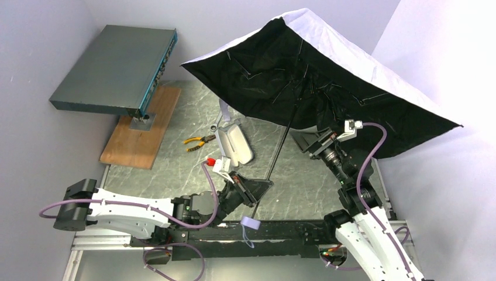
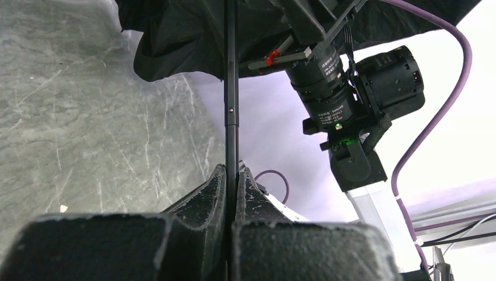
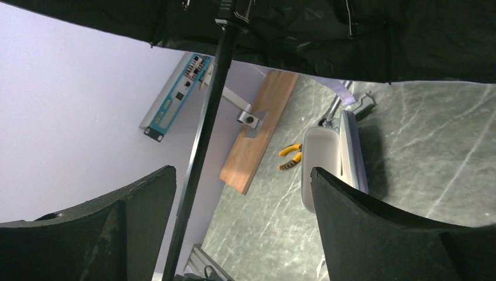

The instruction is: Open the umbrella

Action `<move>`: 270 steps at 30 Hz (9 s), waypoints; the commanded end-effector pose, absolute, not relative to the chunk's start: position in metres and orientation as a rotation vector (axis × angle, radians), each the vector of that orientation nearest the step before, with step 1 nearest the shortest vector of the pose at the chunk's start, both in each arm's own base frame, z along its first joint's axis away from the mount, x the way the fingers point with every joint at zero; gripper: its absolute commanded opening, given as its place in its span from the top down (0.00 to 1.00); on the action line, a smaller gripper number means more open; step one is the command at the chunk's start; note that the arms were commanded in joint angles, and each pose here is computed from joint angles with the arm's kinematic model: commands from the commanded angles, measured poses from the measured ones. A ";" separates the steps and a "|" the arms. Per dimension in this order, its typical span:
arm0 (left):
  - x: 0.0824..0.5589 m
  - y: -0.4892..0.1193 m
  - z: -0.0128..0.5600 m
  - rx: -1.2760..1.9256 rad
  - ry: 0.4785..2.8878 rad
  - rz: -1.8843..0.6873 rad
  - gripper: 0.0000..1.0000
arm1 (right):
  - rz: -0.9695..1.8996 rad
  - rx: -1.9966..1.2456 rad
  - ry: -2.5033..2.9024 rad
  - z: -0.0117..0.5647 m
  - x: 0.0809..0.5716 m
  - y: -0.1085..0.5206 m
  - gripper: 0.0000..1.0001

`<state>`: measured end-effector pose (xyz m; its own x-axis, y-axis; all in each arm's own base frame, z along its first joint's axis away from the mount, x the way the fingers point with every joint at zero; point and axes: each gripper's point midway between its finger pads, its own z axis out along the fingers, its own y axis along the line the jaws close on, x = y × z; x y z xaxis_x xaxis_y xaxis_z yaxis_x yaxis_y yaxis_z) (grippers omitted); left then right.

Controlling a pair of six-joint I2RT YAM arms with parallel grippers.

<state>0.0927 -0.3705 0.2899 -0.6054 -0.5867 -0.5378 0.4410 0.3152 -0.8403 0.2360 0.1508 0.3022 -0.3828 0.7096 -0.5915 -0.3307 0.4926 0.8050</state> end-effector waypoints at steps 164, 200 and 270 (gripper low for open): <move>0.143 -0.386 0.377 -0.025 1.299 -1.624 0.35 | 1.512 -0.544 1.635 0.276 0.081 0.223 1.00; 0.133 -0.418 0.363 0.037 1.484 -1.585 1.00 | 1.521 -0.529 1.606 0.290 0.071 0.214 0.90; 0.086 -0.411 0.371 0.006 1.489 -2.106 1.00 | 1.348 0.038 1.296 0.357 0.169 0.190 0.56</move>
<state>0.0968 -0.4145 0.3171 -0.8568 -0.4056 -0.3185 0.3779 -0.0737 -0.9229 0.1681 0.1921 0.3395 -0.3295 0.6637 -0.6715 -0.6476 0.3587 0.6723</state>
